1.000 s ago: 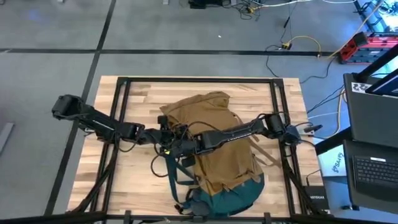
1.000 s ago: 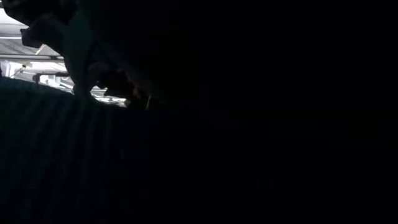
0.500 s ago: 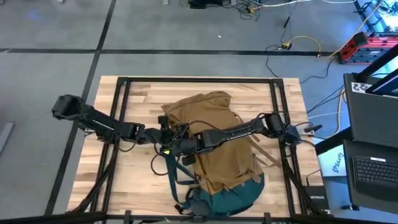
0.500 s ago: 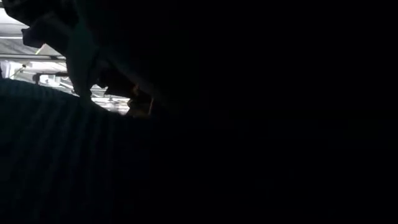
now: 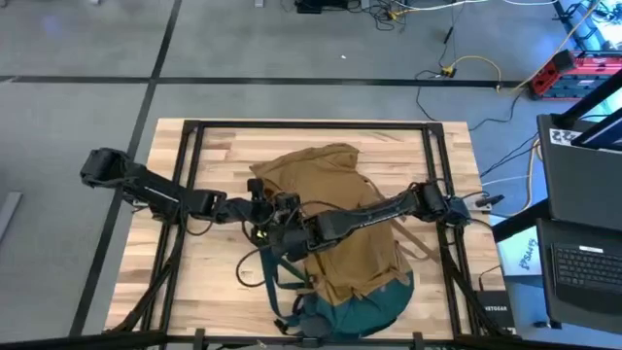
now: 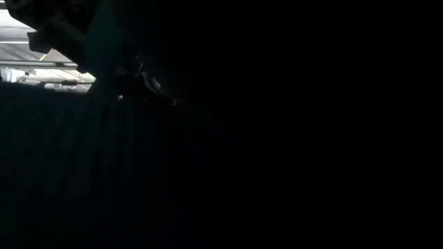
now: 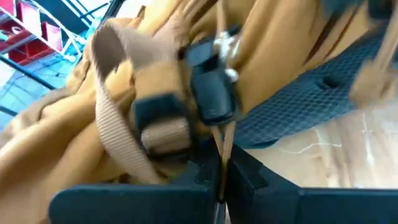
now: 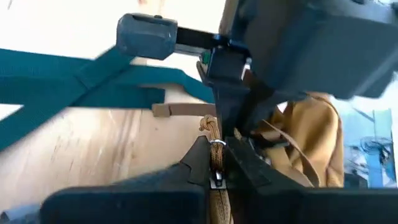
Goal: Unpack backpack
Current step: Open the brown backpack
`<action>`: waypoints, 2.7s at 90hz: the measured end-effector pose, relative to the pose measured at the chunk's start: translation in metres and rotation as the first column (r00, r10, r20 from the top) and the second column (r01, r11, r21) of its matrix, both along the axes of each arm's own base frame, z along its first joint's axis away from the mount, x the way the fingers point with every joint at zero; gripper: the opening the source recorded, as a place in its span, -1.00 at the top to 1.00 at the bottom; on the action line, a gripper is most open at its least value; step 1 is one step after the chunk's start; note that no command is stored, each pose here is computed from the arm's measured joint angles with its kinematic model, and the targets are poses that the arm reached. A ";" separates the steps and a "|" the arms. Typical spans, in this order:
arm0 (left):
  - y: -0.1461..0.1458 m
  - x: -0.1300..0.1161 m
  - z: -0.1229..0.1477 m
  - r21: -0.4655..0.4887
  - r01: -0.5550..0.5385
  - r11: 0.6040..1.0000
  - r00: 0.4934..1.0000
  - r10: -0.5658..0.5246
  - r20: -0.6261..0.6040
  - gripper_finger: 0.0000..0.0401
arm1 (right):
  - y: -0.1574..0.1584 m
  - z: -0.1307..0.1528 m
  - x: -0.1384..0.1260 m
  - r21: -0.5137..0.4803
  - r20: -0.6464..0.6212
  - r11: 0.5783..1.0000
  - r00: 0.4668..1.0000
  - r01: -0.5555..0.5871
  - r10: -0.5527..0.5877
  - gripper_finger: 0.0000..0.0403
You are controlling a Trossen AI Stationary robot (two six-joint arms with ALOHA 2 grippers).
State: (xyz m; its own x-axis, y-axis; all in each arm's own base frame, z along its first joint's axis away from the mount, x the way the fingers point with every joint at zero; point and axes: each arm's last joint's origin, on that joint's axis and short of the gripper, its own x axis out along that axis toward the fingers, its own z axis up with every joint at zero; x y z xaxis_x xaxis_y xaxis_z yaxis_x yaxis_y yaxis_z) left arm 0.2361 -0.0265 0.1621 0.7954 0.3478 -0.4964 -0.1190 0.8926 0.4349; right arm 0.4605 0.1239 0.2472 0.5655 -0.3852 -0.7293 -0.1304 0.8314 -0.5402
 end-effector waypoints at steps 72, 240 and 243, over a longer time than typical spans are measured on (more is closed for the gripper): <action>-0.041 -0.007 0.013 0.138 0.173 0.975 0.981 -0.183 0.066 0.58 | 0.005 0.002 -0.013 0.019 -0.051 0.997 0.996 0.078 -0.077 0.96; -0.021 0.029 -0.007 0.415 0.181 0.892 0.972 -0.227 0.065 0.98 | 0.004 0.002 -0.013 -0.010 -0.043 0.996 0.995 0.090 -0.090 0.96; -0.021 0.028 -0.008 0.409 0.182 0.894 0.973 -0.223 0.056 0.98 | 0.004 0.002 -0.014 -0.015 -0.044 0.996 0.995 0.092 -0.093 0.96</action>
State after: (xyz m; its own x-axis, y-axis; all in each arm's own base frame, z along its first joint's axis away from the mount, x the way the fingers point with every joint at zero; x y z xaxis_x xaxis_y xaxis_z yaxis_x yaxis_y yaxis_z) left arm 0.2642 -0.0480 0.1539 0.9075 0.3259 -0.2649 -0.0154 0.6561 0.7545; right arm 0.4468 0.1277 0.2491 0.4941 -0.4443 -0.7473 -0.0772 0.8337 -0.5467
